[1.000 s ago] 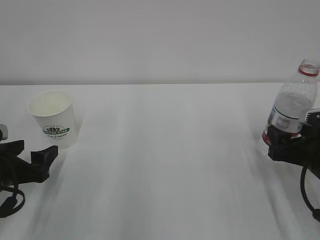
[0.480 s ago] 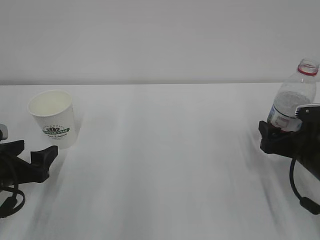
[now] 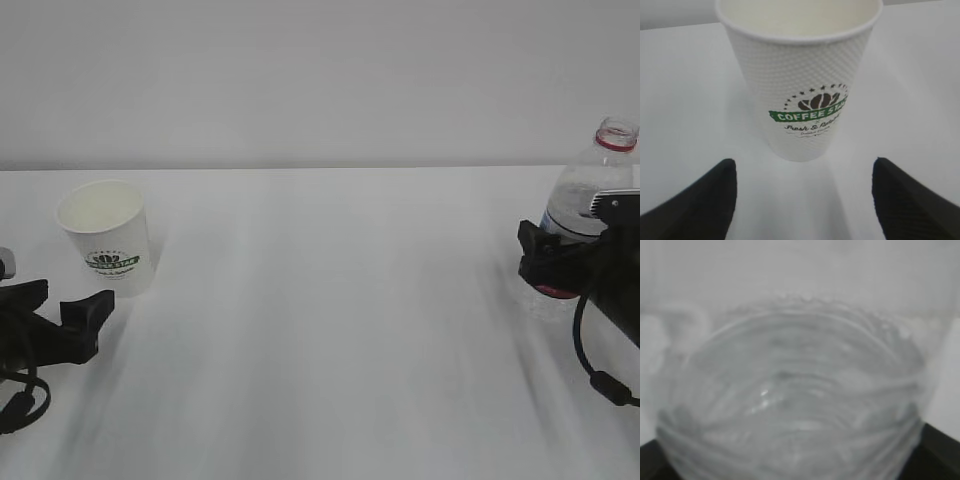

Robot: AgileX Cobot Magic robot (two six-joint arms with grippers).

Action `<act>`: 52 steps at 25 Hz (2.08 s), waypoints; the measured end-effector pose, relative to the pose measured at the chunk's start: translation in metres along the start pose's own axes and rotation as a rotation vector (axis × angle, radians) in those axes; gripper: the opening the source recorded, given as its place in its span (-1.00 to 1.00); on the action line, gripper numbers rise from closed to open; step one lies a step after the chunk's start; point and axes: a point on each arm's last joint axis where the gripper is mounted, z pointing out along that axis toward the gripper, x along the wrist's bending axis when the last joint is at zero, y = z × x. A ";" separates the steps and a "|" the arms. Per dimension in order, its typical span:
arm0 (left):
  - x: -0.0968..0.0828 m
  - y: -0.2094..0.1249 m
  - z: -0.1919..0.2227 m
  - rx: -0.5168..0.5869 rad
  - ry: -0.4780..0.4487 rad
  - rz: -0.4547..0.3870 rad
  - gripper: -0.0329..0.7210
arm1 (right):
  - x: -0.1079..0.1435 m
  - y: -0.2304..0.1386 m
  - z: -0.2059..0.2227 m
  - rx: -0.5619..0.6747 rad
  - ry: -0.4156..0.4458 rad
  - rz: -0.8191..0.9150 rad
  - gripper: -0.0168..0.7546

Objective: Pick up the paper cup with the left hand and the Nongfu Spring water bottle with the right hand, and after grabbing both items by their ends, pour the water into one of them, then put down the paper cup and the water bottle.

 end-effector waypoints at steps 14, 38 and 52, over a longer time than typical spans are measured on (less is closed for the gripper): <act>0.000 0.003 0.003 -0.013 0.001 -0.001 0.66 | 0.003 0.000 0.000 -0.001 0.033 -0.015 0.40; -0.002 0.007 0.015 -0.033 -0.018 0.007 0.65 | 0.028 0.016 -0.012 0.034 0.318 -0.119 0.40; -0.002 0.001 0.034 -0.019 -0.018 0.007 0.87 | 0.031 0.025 -0.016 0.003 0.351 -0.113 0.40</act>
